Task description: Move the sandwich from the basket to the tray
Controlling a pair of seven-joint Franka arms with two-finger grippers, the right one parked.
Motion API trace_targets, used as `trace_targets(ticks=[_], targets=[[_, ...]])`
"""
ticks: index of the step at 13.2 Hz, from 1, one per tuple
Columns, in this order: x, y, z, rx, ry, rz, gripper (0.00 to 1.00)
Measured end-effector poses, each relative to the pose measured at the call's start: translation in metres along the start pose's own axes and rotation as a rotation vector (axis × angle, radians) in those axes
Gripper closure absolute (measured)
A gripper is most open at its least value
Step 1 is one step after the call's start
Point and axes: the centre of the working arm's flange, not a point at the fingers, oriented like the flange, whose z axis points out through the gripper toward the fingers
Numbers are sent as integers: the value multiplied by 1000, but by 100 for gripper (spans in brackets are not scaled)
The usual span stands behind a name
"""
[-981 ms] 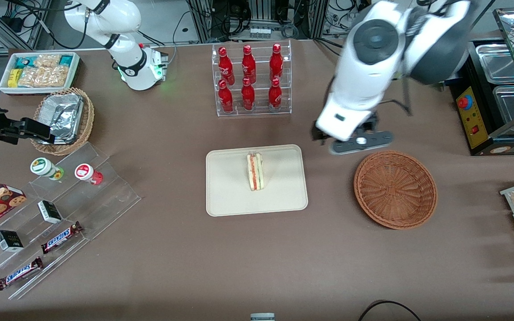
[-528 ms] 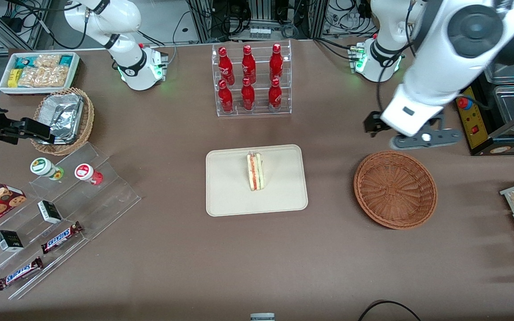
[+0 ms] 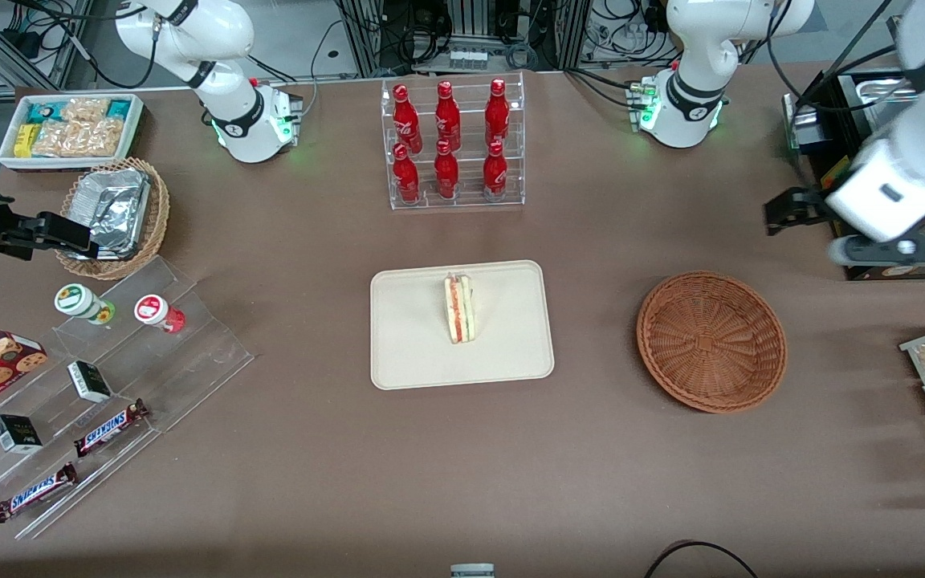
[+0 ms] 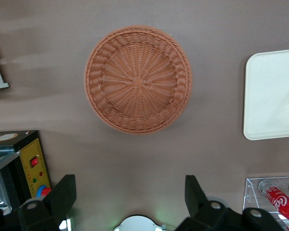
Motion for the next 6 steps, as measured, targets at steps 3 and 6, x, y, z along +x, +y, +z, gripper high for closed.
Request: trace_targets(ticks=[3, 6], targets=[[-6, -25, -8, -6, 16, -30, 0], [-6, -24, -9, -6, 17, -29, 0]])
